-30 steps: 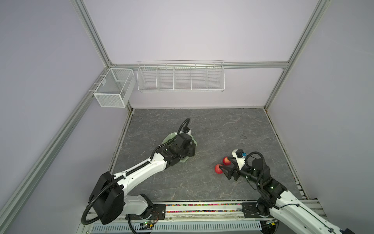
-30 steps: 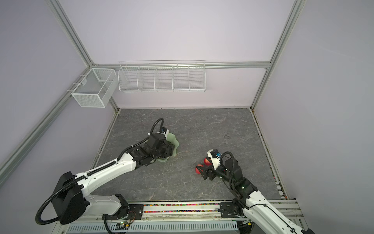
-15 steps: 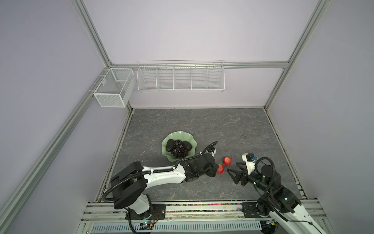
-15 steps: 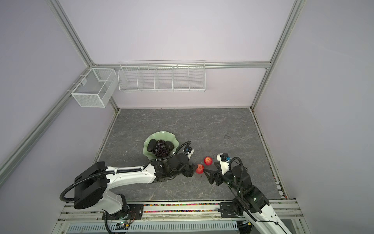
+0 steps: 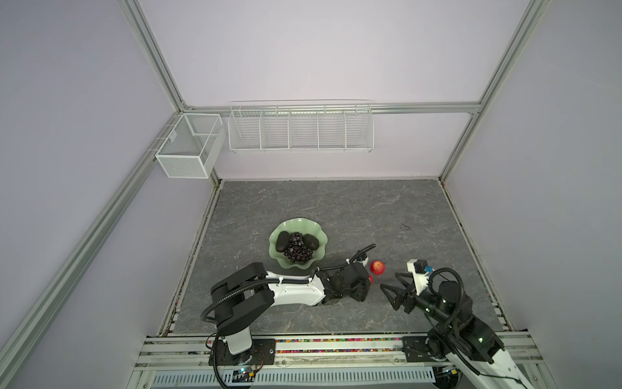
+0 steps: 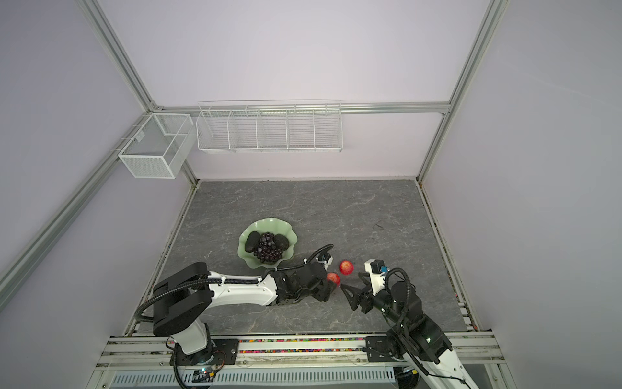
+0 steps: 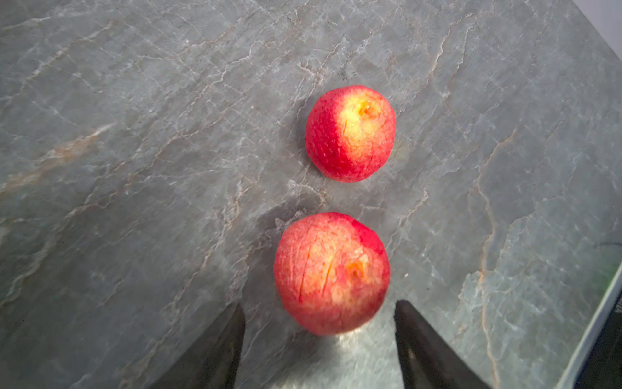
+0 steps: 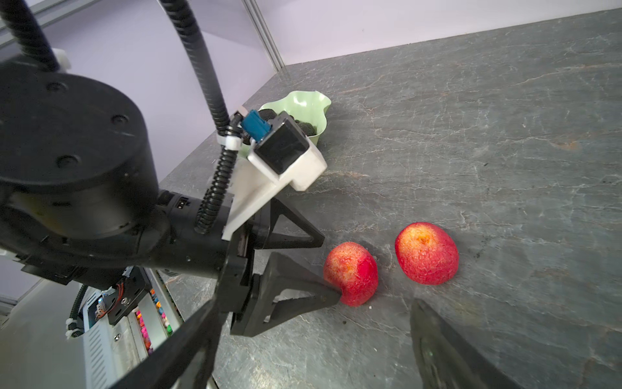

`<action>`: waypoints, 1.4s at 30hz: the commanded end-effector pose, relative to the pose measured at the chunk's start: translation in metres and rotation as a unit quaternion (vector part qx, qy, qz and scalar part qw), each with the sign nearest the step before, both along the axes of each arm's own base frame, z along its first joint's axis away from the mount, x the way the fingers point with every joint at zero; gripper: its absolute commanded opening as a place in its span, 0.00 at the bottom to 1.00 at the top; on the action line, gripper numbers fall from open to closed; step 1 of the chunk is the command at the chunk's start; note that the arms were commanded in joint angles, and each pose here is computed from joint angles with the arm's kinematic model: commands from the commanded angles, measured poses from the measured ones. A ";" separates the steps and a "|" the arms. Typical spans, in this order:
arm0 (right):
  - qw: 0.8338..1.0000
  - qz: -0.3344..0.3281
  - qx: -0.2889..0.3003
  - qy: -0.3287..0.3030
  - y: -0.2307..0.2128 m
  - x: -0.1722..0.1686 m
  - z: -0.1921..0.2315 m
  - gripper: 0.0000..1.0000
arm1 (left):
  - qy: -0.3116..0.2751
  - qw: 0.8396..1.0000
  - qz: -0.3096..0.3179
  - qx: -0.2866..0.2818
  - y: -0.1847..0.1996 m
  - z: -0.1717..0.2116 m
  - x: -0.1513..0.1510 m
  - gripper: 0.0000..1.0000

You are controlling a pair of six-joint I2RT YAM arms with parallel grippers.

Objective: Place and organize the fake fruits in the fruit bowl
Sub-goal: 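Grasp the red apple nearer the robot with the left gripper, then carry the apple into the bowl and release it on the fruit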

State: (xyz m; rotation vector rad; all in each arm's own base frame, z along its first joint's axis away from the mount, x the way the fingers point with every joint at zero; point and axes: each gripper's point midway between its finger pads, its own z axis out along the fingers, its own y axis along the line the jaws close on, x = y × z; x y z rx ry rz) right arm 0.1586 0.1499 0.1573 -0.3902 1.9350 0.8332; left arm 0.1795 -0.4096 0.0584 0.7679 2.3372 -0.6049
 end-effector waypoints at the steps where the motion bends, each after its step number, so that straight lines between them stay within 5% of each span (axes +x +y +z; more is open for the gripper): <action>1: 1.000 -0.006 -0.002 0.013 -0.001 0.001 -0.010 0.89 | -0.004 1.000 0.008 -0.007 -0.010 0.003 0.004 0.71; 18: 1.000 -0.007 -0.005 0.015 -0.001 0.003 -0.011 0.89 | -0.011 0.999 0.032 0.020 -0.015 -0.016 0.016 0.61; 36: 1.000 -0.005 -0.012 0.025 0.002 0.005 -0.014 0.89 | -0.080 0.992 0.094 0.019 0.027 0.042 0.035 0.49; 42: 1.000 -0.012 -0.015 0.025 0.002 0.010 -0.014 0.89 | -0.091 0.986 0.141 0.019 0.070 0.065 0.059 0.48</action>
